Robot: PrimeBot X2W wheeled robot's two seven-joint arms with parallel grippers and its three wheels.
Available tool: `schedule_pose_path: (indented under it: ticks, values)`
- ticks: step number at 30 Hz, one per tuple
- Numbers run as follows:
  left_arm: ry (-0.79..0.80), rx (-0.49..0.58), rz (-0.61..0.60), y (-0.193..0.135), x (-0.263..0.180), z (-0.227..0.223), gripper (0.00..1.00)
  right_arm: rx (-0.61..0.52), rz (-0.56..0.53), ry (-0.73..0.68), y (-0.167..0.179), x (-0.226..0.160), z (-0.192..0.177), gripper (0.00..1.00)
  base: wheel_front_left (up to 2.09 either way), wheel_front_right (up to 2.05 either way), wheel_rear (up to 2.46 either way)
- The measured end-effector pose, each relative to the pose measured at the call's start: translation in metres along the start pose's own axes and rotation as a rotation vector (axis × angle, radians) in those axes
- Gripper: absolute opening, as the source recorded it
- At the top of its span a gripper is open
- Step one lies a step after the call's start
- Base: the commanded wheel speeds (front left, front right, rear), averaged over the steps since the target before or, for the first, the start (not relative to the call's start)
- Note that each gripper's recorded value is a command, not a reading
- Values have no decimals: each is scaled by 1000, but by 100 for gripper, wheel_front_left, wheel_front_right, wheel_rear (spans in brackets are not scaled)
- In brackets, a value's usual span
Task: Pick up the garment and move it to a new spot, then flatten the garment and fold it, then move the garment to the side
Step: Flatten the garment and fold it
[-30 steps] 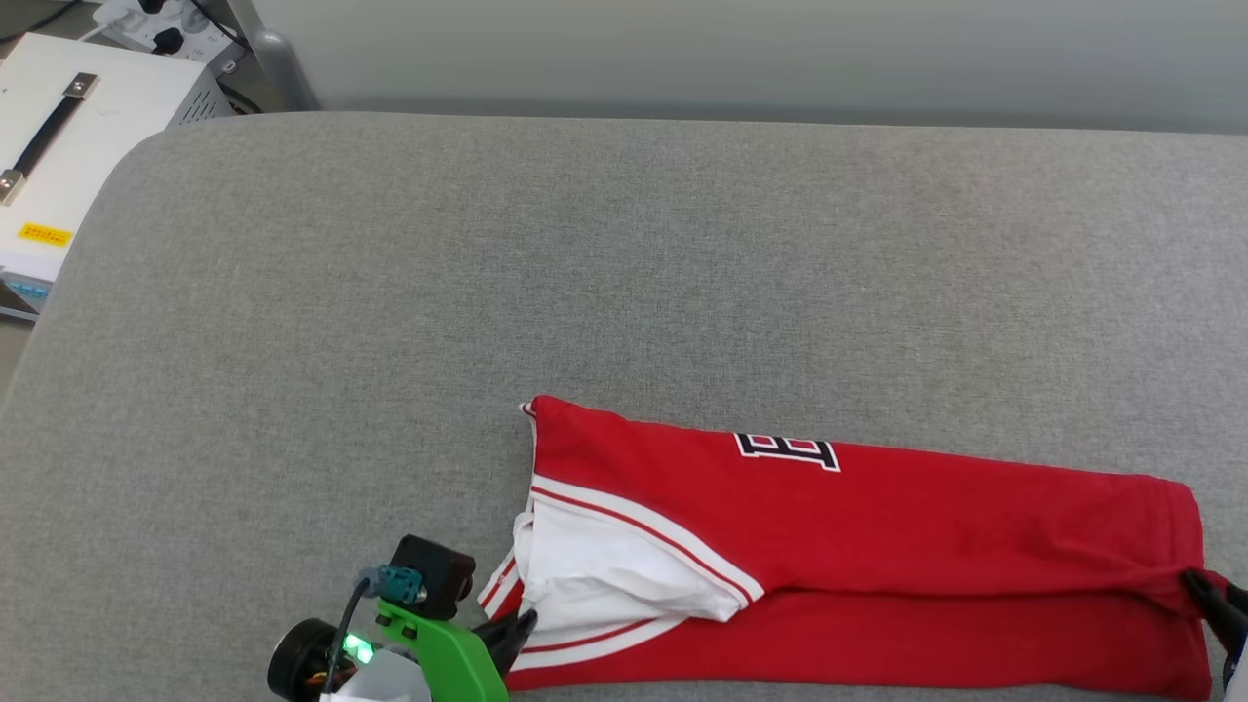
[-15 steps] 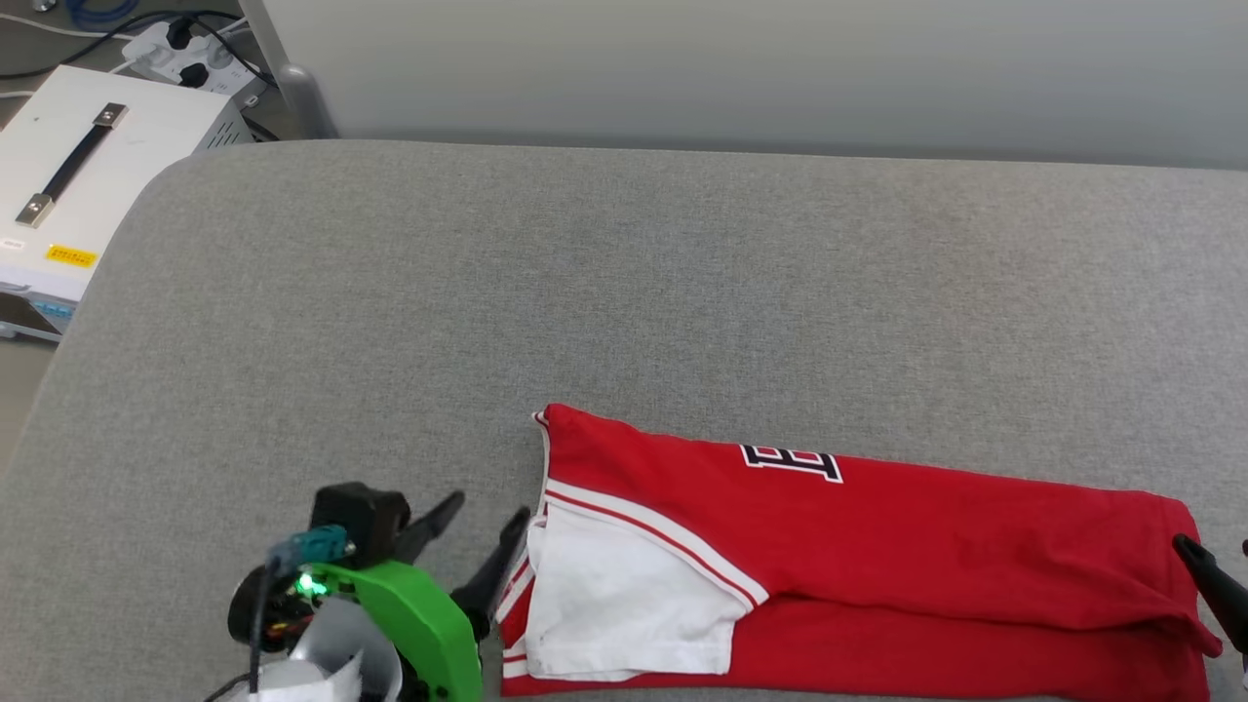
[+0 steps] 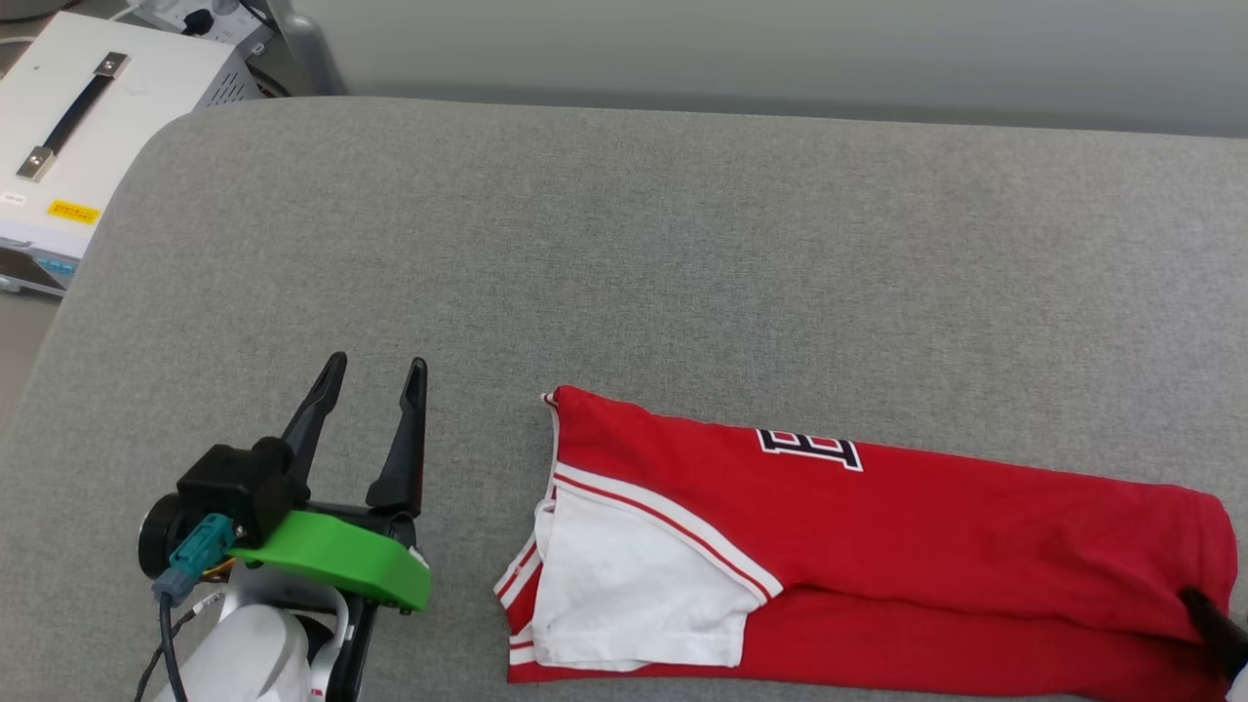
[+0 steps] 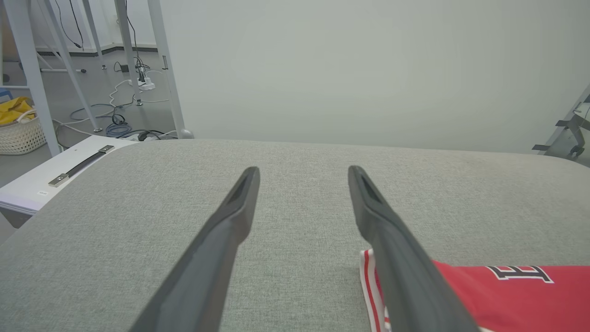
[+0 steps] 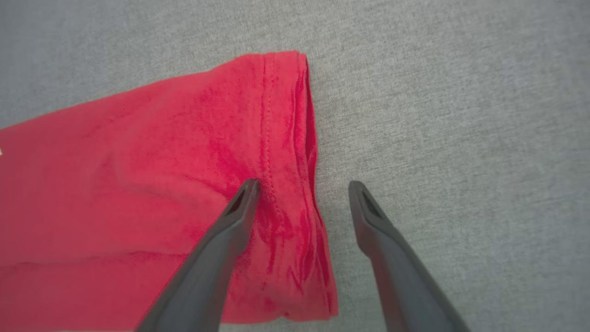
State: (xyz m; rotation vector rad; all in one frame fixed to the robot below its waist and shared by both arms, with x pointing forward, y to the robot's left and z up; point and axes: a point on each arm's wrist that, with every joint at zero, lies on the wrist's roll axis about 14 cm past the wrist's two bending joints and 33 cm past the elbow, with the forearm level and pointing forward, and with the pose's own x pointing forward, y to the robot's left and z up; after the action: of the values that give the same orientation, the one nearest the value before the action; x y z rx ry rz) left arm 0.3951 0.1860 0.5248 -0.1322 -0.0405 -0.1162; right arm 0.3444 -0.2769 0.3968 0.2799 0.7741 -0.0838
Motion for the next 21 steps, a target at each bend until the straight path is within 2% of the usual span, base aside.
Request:
schedule_pose_path:
  ticks: [5, 14, 19, 20, 21]
  values:
    - [1, -4, 21, 8, 0, -7, 100, 56, 3, 58, 1, 13, -15, 100, 0, 0, 0]
    - [9, -4, 22, 11, 2, -17, 100, 66, 34, 164, 10, 25, -40, 100, 0, 0, 0]
    - [10, 2, 17, 11, 2, -20, 100, 62, 55, 171, 19, 27, -43, 100, 0, 0, 0]
    - [8, 0, 16, 10, 1, -20, 100, 63, 56, 165, 19, 27, -42, 35, 0, 0, 0]
    - [6, 1, 12, 9, 1, -19, 100, 61, 56, 160, 19, 27, -42, 11, 0, 0, 0]
